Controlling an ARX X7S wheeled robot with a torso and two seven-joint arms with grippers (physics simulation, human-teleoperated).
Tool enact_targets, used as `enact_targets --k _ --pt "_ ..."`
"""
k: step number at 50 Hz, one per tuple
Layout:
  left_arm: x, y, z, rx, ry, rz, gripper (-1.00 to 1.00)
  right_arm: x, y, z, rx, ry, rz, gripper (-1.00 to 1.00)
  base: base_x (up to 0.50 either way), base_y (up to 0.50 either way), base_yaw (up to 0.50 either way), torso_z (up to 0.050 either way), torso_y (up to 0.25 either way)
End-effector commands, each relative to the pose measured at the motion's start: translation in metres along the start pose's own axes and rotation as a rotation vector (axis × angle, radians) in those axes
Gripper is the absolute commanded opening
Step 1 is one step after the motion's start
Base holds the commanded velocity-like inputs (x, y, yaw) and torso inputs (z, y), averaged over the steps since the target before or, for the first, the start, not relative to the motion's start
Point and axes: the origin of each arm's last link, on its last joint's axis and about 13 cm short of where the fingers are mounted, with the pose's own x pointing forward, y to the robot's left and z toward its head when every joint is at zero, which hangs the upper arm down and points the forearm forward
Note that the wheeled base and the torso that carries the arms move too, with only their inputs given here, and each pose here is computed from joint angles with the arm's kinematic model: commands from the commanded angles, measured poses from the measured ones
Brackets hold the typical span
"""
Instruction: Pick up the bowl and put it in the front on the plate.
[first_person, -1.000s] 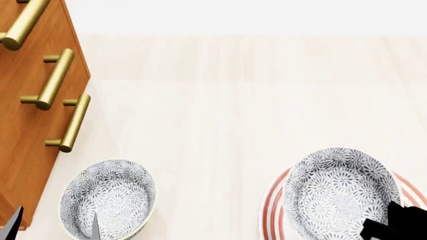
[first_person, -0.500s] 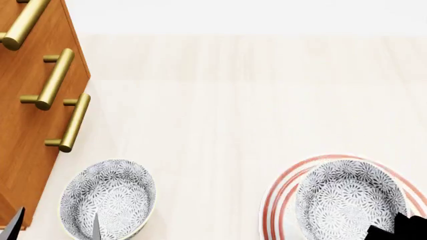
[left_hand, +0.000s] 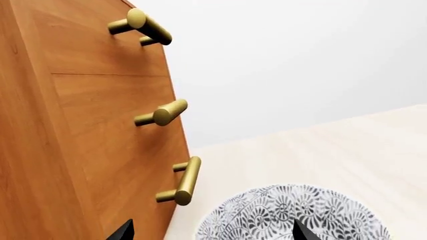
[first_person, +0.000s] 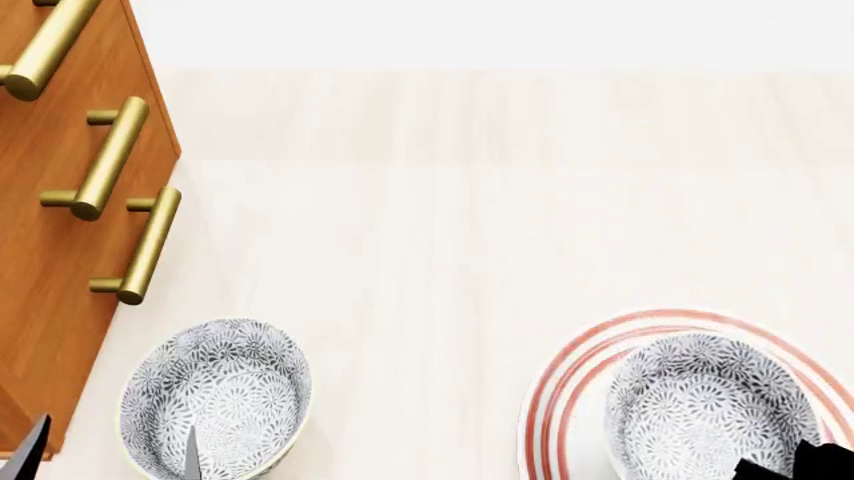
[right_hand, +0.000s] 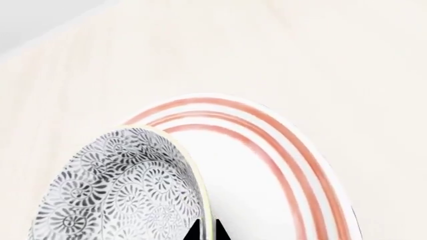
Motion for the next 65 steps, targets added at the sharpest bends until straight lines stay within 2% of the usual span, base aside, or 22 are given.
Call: enact_targets --k 1,11,12,23,32,35,36,40,43,44,45,46,48,49,50,54,55,59,60,64,65 --pt "0.002 0.000 -0.001 0.006 -0.008 -0.002 1.00 0.008 -0.002 -0.004 0.021 -0.020 0.016 -1.00 0.00 0.00 0.00 0.000 0.000" --pt "0.002 0.000 -0.001 0.005 -0.005 -0.006 1.00 0.007 0.002 -0.003 -0.011 -0.020 0.039 -1.00 0.00 0.00 0.00 0.000 0.000" --pt "0.002 0.000 -0.001 0.005 -0.004 -0.006 1.00 0.005 0.005 0.002 -0.018 -0.037 0.046 1.00 0.00 0.00 0.00 0.000 0.000" --pt "0.001 0.000 -0.001 0.004 -0.002 -0.009 1.00 -0.013 0.015 0.039 -0.039 -0.156 0.063 1.00 0.00 0.00 0.00 0.000 0.000" --pt "0.001 0.000 -0.001 0.005 -0.003 -0.009 1.00 -0.028 0.015 0.053 -0.039 -0.221 0.046 1.00 0.00 0.00 0.00 0.000 0.000" --pt "0.001 0.000 -0.001 0.006 -0.006 -0.008 1.00 -0.034 0.014 0.060 -0.012 -0.255 0.010 1.00 0.00 0.00 0.00 0.000 0.000" --pt "0.001 0.000 0.000 0.007 -0.008 -0.008 1.00 -0.039 0.014 0.064 -0.005 -0.293 -0.046 1.00 0.00 0.00 0.00 0.000 0.000" --pt "0.002 0.000 0.001 0.007 -0.013 -0.006 1.00 -0.047 0.015 0.068 0.013 -0.347 -0.131 1.00 0.00 0.00 0.00 0.000 0.000" --pt "0.002 0.001 0.003 0.011 -0.021 -0.004 1.00 -0.049 0.021 0.058 -0.005 -0.362 -0.150 1.00 0.00 0.00 0.00 0.000 0.000" --pt "0.003 0.001 0.003 0.011 -0.022 -0.002 1.00 -0.049 0.023 0.056 0.015 -0.388 -0.181 1.00 0.00 0.00 0.00 0.000 0.000" --pt "0.003 0.002 0.004 0.011 -0.025 0.000 1.00 -0.047 0.023 0.052 -0.005 -0.398 -0.202 1.00 0.00 0.00 0.00 0.000 0.000" --pt "0.004 0.003 0.005 0.011 -0.029 0.004 1.00 -0.045 0.024 0.046 0.020 -0.459 -0.265 1.00 0.00 0.00 0.00 0.000 0.000" --pt "0.005 0.004 0.005 0.013 -0.032 0.008 1.00 -0.042 0.025 0.035 -0.032 -0.476 -0.281 1.00 0.00 0.00 0.00 0.000 0.000" --pt "0.006 0.004 0.006 0.013 -0.034 0.012 1.00 -0.040 0.026 0.027 -0.026 -0.501 -0.297 1.00 0.00 0.00 0.00 0.000 0.000" --pt "0.006 0.005 0.007 0.013 -0.036 0.016 1.00 -0.039 0.026 0.019 -0.062 -0.512 -0.314 1.00 0.00 0.00 0.00 0.000 0.000" --pt "0.008 0.009 0.010 0.015 -0.052 0.036 1.00 -0.033 0.029 -0.007 -0.101 -0.577 -0.324 1.00 0.00 0.00 0.00 0.000 0.000" --pt "0.008 0.011 0.012 0.013 -0.060 0.050 1.00 -0.030 0.028 -0.019 -0.140 -0.634 -0.359 1.00 0.00 0.00 0.00 0.000 0.000" --pt "0.009 0.015 0.013 0.006 -0.055 0.064 1.00 -0.019 0.023 -0.057 -0.155 -0.701 -0.416 1.00 0.00 0.00 0.00 0.000 0.000" --pt "0.008 0.015 0.012 0.008 -0.054 0.065 1.00 -0.016 0.024 -0.073 -0.214 -0.727 -0.393 1.00 0.00 0.00 0.00 0.000 0.000" --pt "0.006 0.016 0.011 0.015 -0.056 0.066 1.00 -0.004 0.023 -0.103 -0.235 -0.678 -0.414 1.00 0.00 0.00 0.00 0.000 0.000" --pt "0.005 0.017 0.010 0.018 -0.056 0.067 1.00 -0.001 0.022 -0.109 -0.217 -0.655 -0.426 1.00 0.00 0.00 0.00 0.000 0.000"
